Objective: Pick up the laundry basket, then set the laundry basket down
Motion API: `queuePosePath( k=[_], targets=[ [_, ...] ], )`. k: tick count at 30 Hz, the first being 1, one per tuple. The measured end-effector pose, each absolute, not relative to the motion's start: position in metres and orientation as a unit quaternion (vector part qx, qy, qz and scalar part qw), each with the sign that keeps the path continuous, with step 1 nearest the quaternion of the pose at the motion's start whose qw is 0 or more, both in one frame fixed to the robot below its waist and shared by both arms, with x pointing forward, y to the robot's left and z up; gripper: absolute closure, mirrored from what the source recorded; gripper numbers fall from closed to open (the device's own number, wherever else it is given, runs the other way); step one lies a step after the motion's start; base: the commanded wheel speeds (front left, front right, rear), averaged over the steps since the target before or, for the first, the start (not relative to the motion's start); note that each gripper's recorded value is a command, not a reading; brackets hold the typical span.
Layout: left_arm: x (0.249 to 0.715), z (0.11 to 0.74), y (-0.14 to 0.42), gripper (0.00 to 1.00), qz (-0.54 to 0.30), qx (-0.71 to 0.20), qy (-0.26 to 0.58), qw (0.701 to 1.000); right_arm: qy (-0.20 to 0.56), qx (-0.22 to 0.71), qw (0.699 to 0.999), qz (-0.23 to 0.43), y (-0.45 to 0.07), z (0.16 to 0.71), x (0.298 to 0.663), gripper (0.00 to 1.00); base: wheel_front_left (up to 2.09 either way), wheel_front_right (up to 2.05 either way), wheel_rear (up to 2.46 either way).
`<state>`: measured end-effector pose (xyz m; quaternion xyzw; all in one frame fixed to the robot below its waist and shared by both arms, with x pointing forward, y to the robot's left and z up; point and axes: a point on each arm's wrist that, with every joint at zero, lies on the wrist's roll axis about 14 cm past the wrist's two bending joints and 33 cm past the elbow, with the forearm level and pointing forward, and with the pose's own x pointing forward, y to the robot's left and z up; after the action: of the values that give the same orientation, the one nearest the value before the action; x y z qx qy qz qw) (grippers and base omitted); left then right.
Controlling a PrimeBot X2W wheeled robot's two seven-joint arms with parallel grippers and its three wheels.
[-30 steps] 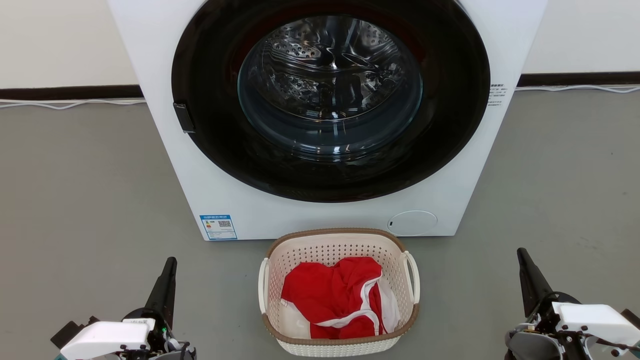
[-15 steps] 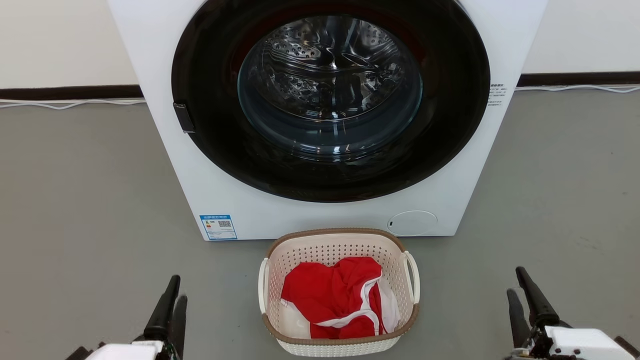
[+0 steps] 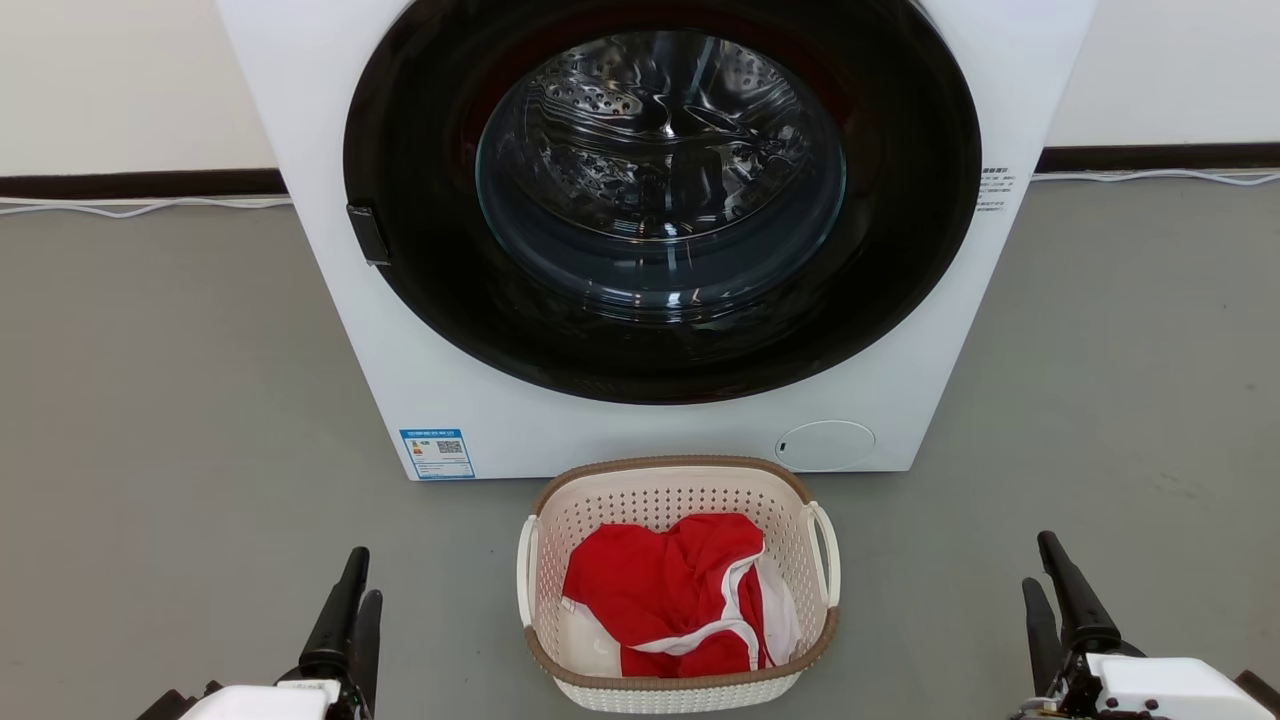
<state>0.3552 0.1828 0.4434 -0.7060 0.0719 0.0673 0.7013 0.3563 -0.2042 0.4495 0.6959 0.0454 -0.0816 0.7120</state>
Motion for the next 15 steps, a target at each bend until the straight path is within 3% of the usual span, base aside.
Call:
queuePosePath(
  k=[15],
  targets=[
    [0.3558, 0.4448, 0.1790, 0.00, 0.063, -0.658, 0.074, 0.747, 0.035, 0.601, 0.795, -0.082, -0.2134, 0.4585, 0.3579, 0.00, 0.00, 0.00, 0.00]
  ],
)
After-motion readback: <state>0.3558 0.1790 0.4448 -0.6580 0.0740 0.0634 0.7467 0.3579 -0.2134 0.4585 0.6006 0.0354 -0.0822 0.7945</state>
